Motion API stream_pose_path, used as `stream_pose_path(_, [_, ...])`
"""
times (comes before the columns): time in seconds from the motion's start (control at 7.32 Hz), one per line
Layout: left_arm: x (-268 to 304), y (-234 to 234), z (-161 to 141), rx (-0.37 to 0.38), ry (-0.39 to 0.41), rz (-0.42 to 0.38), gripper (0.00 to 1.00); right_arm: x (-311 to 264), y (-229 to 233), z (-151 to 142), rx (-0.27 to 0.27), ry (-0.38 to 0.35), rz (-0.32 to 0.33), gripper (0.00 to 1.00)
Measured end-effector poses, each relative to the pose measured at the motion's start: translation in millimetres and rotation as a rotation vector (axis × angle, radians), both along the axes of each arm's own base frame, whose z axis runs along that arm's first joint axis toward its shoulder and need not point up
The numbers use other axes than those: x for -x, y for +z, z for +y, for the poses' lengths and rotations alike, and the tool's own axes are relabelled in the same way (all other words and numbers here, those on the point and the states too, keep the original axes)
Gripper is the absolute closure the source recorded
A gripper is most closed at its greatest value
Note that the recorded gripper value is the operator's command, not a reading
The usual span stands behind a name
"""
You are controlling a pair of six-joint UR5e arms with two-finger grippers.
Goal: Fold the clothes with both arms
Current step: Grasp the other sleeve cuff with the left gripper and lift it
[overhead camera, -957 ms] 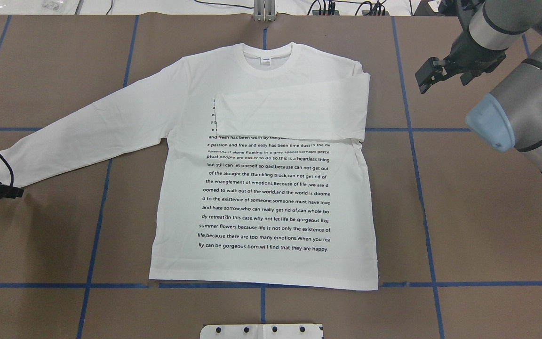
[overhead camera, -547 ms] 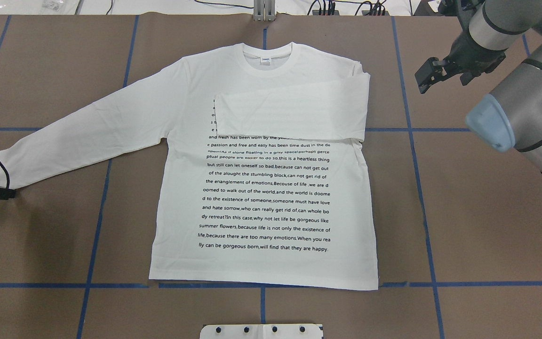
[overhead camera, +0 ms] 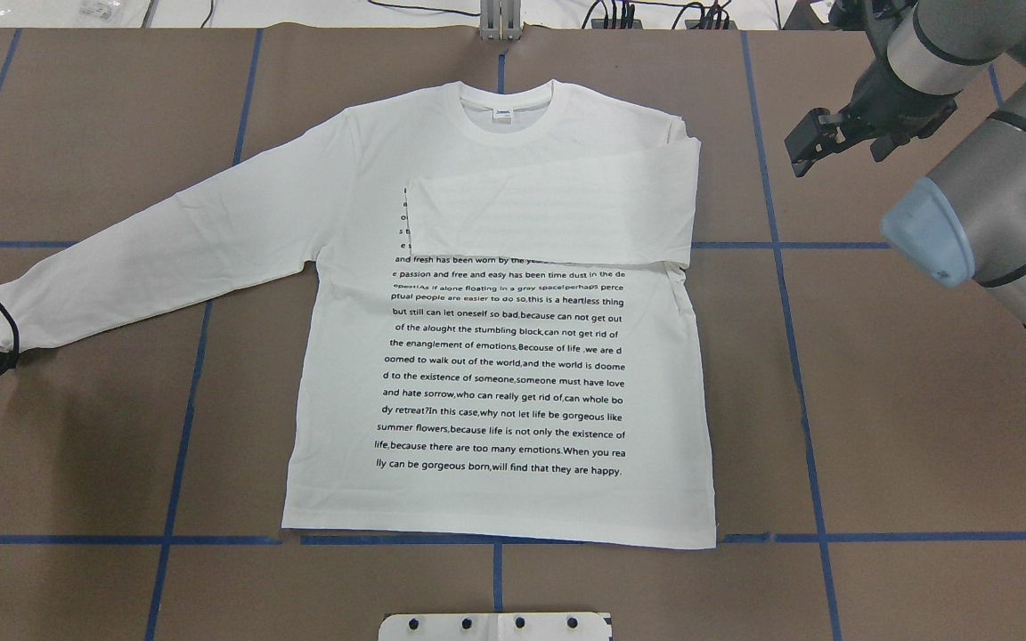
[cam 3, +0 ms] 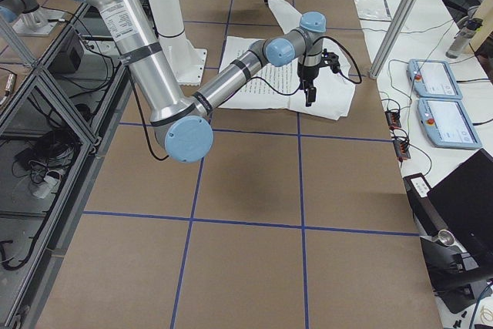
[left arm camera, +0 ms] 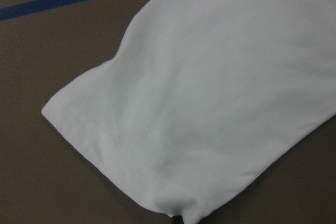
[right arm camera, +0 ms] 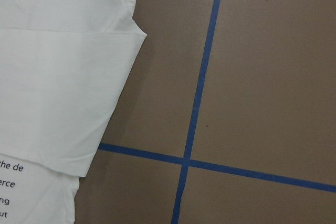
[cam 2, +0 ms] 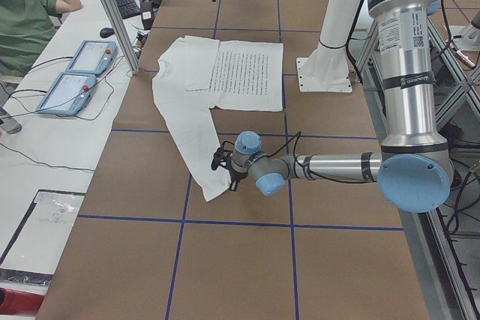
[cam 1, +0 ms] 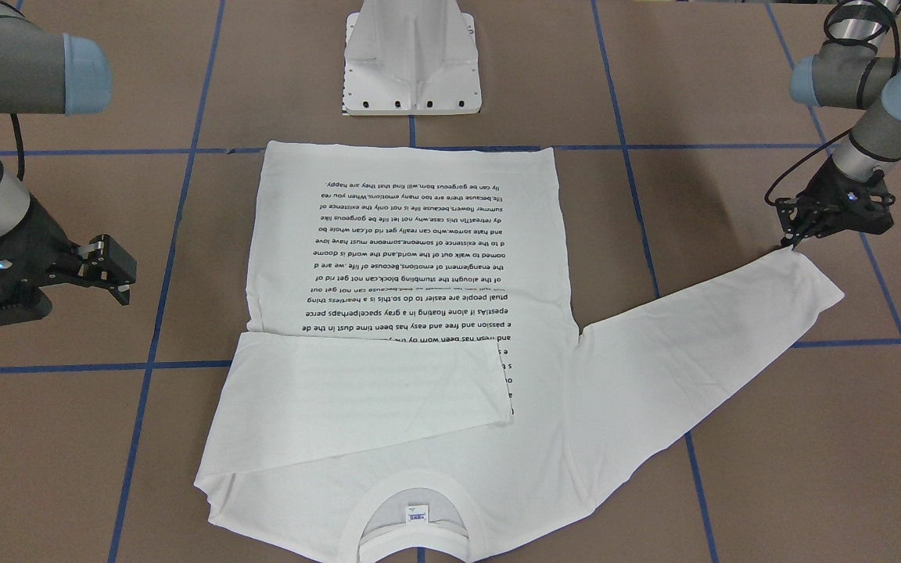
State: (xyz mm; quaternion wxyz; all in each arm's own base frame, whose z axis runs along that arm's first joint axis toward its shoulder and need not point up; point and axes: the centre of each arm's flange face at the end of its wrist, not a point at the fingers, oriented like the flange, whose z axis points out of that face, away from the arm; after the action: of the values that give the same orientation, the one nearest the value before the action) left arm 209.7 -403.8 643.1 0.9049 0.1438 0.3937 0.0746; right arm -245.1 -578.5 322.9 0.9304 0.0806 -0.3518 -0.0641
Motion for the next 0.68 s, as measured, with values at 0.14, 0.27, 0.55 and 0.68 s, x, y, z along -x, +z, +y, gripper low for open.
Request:
stream_pose_path(0.14, [1.2,-7.9,0.3,-0.011,-0.002,0.009,1.0,0.0,-0.1,0.0,0.0,0.0,0.0,0.0])
stream_pose_path(0.27, [3.2,-25.5,0.3,-0.033,-0.007,0.029,1.0,0.0,-0.4,0.1,0.0,0.0,-0.001,0.0])
stream_pose_path(0.55, [6.5,-77.7,-5.3,-0.075,-0.044,0.102,1.0,-5.0,3.5,7.5,0.004,-0.005,-0.008,0.0])
stream_pose_path(0.68, [6.0,-98.8,-15.6,-0.085,-0.065,0.129,1.0,-18.7,13.8,20.6,0.007,-0.006,-0.011,0.0])
